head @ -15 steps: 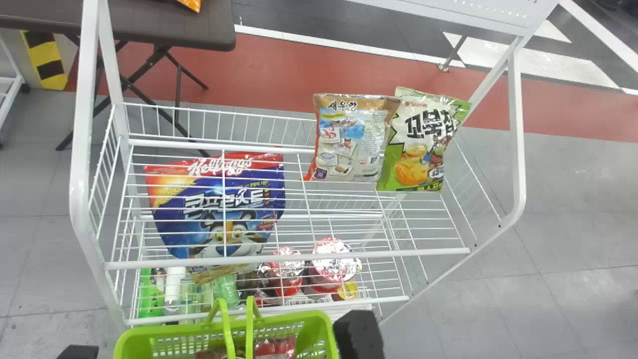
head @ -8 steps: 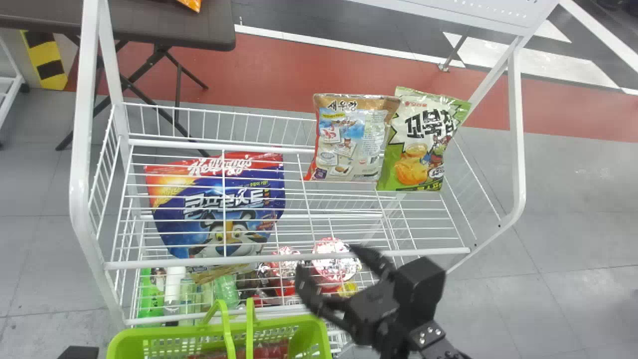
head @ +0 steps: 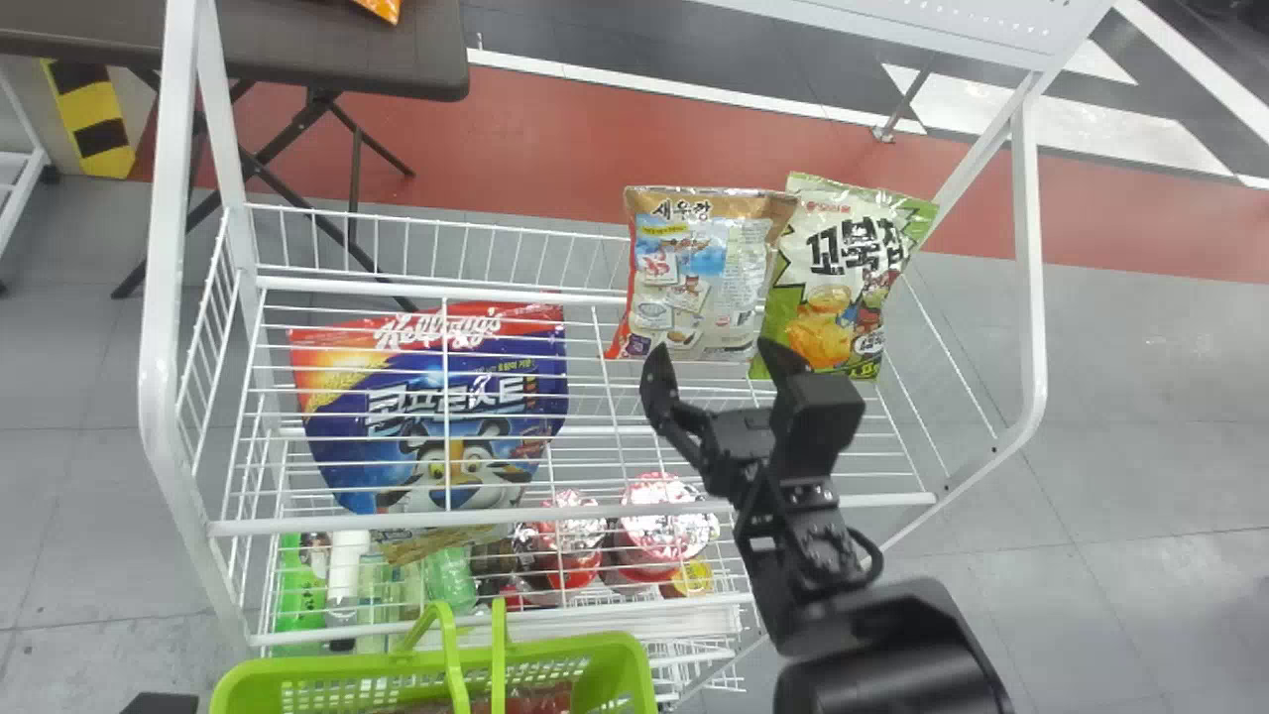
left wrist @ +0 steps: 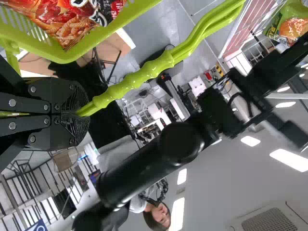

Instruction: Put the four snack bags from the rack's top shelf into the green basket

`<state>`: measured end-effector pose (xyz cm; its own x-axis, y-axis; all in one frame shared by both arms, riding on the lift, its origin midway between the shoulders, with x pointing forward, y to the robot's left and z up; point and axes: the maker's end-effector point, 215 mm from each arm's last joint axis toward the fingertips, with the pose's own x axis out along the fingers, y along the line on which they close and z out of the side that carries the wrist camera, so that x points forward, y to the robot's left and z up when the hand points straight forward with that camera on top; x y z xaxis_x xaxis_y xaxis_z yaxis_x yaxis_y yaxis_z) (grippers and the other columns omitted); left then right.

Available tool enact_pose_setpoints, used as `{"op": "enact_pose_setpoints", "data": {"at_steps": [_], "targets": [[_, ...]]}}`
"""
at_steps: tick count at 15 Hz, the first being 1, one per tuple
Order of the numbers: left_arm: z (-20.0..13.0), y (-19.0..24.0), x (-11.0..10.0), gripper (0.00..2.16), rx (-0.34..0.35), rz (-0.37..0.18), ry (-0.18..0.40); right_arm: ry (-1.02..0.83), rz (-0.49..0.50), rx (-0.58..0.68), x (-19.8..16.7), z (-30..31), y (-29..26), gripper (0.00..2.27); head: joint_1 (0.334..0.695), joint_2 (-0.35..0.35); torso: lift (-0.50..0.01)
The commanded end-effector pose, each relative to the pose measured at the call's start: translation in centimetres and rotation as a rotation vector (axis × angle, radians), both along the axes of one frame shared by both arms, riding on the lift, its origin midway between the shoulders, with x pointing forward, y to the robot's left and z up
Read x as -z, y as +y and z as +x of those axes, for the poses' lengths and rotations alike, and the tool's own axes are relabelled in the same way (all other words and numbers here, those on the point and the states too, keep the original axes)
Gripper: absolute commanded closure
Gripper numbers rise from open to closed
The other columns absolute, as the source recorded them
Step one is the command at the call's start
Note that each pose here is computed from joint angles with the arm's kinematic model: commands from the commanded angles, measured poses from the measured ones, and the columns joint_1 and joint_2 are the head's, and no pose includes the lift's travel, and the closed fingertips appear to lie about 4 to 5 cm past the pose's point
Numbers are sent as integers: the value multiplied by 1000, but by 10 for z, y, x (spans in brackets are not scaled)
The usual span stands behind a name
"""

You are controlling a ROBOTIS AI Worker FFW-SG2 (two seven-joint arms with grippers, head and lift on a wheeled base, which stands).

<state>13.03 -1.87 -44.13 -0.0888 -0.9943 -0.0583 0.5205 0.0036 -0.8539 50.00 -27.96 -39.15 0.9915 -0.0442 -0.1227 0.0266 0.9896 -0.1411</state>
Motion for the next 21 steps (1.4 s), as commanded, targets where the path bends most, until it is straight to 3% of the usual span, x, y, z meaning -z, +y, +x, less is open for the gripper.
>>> {"op": "enact_pose_setpoints", "data": {"at_steps": [1, 3, 4, 5, 6, 10, 13, 16, 18, 21], "targets": [[0, 0, 1, 2054, -2, 3, 4, -8, 0, 14, -3, 32, -6, 83, 695, -350, 0], [1, 1, 2, 2054, -2, 6, 3, 29, 1, 18, 3, 48, -11, 157, 695, -350, 0], [1, 2, 3, 2054, -4, 9, 6, 114, 14, -7, 24, 47, -10, 684, 695, -350, 0], [2, 2, 3, 2054, -4, 9, 5, 137, 26, -27, 29, 44, -6, 1528, 695, -350, 0], [3, 2, 4, 2054, -4, 9, 5, 145, 30, -30, 33, 39, -6, 2027, 695, -350, 0], [4, 2, 5, 2054, -5, 10, 6, 78, 47, -51, 9, 28, -2, 2128, 695, -350, 0], [5, 1, 3, 2054, -5, 7, 2, -3, 40, -95, -40, 7, 9, 2128, 695, -350, 0], [4, 1, 3, 2054, -7, 8, 0, -19, 95, -139, -83, -44, 12, 2128, 695, -350, 0], [5, 1, 3, 2054, -11, 12, -3, 120, 149, -215, -76, -96, 19, 2128, 695, -350, 0], [7, 1, 3, 2054, -15, 12, -3, 381, 247, -237, -32, -166, 11, 2128, 695, -350, 0]]}}
